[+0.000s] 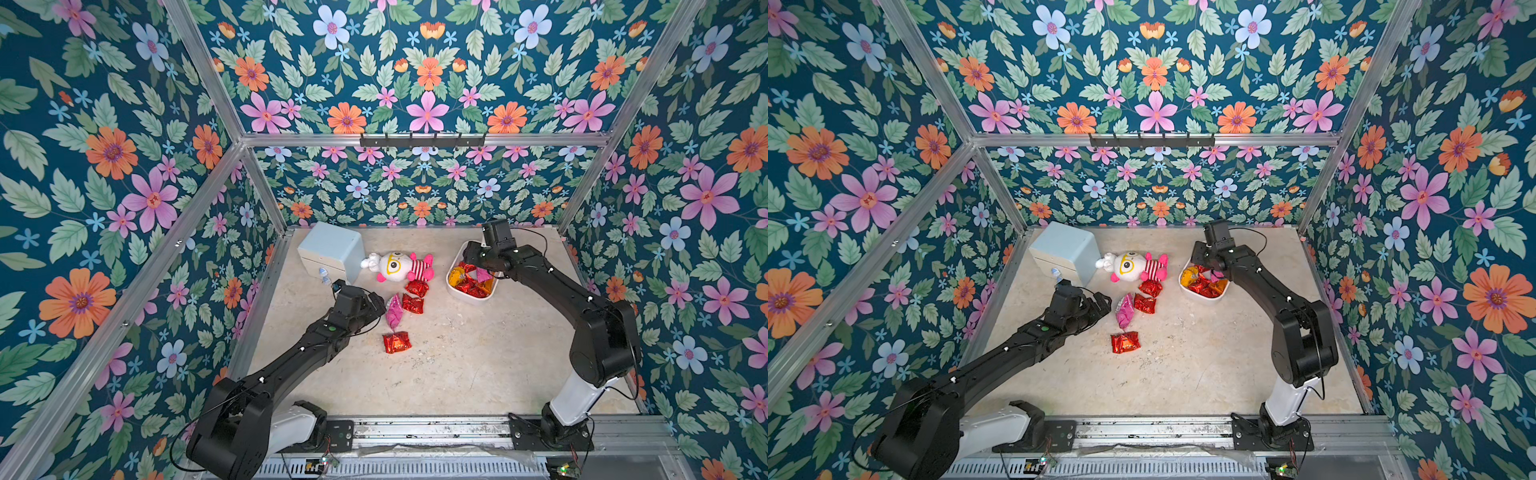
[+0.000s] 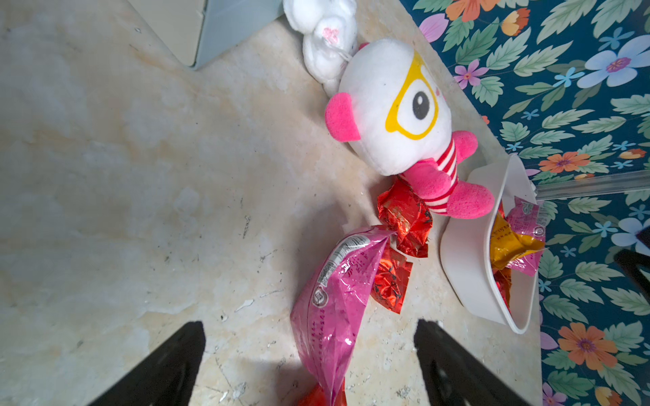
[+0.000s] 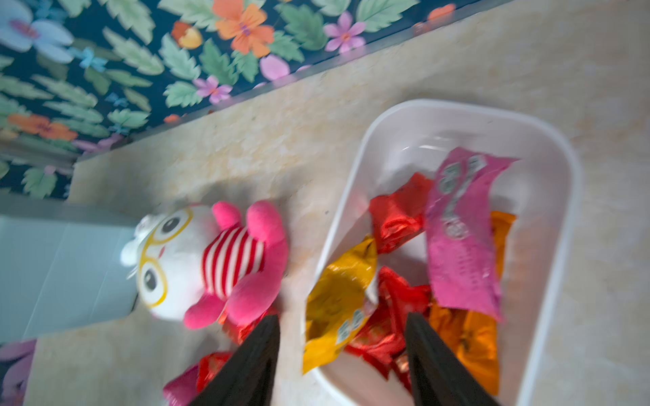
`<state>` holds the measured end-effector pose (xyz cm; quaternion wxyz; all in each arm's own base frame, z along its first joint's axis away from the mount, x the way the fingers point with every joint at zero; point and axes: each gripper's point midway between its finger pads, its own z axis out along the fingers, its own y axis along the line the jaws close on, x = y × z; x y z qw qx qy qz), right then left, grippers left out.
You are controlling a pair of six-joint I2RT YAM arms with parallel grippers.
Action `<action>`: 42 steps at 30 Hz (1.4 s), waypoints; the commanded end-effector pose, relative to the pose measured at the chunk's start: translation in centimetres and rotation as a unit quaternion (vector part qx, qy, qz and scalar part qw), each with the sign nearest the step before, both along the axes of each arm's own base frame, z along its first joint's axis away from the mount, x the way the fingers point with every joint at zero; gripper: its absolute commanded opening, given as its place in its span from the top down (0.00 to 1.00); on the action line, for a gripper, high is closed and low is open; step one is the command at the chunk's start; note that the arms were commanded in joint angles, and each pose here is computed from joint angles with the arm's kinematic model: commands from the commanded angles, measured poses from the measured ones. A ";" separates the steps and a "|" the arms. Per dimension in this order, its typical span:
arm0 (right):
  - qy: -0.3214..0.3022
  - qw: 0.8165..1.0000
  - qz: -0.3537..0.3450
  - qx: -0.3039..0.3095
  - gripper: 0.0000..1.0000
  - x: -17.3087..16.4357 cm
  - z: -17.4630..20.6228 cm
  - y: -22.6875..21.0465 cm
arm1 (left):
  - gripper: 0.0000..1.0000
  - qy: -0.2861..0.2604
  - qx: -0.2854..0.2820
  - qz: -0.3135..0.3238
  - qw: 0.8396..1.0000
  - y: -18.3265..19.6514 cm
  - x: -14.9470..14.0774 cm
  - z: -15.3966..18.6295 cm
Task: Put the tea bags into the storage box
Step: Place the tea bag in the storage box, then pick up the tea bag from the center of the board.
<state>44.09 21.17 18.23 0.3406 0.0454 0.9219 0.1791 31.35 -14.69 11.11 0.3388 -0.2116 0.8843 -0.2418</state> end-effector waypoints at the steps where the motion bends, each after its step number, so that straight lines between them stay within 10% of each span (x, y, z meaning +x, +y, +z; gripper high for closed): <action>1: 0.013 0.998 0.059 0.022 0.38 -2.4 -0.3 4.6 | 0.01 -0.013 0.001 0.020 1.000 0.7 0.6 0.3; 10: 0.040 0.978 0.191 0.070 0.38 -5.3 -2.7 17.3 | 0.01 0.004 -0.043 0.064 0.997 2.6 -0.5 -1.8; 28: 0.144 0.962 0.231 0.029 0.42 -7.2 -11.7 21.1 | 0.01 0.014 -0.028 0.077 0.997 4.5 -3.2 -2.8; 42: 0.149 0.960 0.236 0.038 1.00 -7.7 -11.2 21.3 | 0.01 0.017 -0.028 0.060 0.998 3.6 -2.2 -2.4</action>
